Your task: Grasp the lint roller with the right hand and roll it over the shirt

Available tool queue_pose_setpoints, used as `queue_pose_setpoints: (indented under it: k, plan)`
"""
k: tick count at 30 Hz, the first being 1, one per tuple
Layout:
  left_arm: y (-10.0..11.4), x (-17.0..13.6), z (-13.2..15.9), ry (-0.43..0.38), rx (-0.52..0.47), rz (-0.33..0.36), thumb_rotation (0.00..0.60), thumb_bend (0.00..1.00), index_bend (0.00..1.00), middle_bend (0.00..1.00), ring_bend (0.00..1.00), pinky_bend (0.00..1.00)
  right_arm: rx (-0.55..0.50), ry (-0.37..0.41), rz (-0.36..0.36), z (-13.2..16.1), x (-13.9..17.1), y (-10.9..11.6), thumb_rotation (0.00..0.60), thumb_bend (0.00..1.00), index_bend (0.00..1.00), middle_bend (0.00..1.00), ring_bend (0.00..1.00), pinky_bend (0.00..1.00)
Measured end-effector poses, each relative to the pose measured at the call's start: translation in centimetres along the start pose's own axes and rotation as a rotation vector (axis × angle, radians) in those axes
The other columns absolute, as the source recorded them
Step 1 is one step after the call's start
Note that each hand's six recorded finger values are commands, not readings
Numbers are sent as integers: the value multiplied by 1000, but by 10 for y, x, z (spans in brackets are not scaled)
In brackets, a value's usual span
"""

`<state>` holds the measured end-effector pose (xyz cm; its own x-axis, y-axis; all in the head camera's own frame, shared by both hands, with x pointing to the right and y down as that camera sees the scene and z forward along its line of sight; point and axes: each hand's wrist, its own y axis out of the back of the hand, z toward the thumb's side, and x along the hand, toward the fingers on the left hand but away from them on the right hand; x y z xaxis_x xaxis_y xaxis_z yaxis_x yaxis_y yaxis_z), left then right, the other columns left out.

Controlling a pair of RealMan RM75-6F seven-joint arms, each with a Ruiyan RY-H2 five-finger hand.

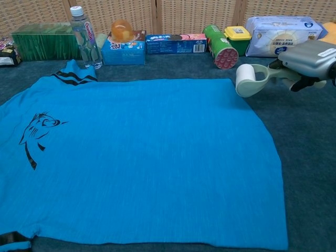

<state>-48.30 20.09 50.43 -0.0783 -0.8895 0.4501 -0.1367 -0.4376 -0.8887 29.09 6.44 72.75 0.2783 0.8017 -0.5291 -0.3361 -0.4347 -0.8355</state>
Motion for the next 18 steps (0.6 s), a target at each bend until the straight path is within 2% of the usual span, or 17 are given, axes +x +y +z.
queue_pose_setpoints:
  k: [10,18]
  plan:
    - [0,1,0,-4,-3,-3,600,115,0,0,0,80,27,7,14,3,3,6,600,1000,453,640,580,865]
    - [1,1,0,-7,-6,-6,600,115,0,0,0,80,-41,15,36,12,9,18,600,1000,460,647,617,929]
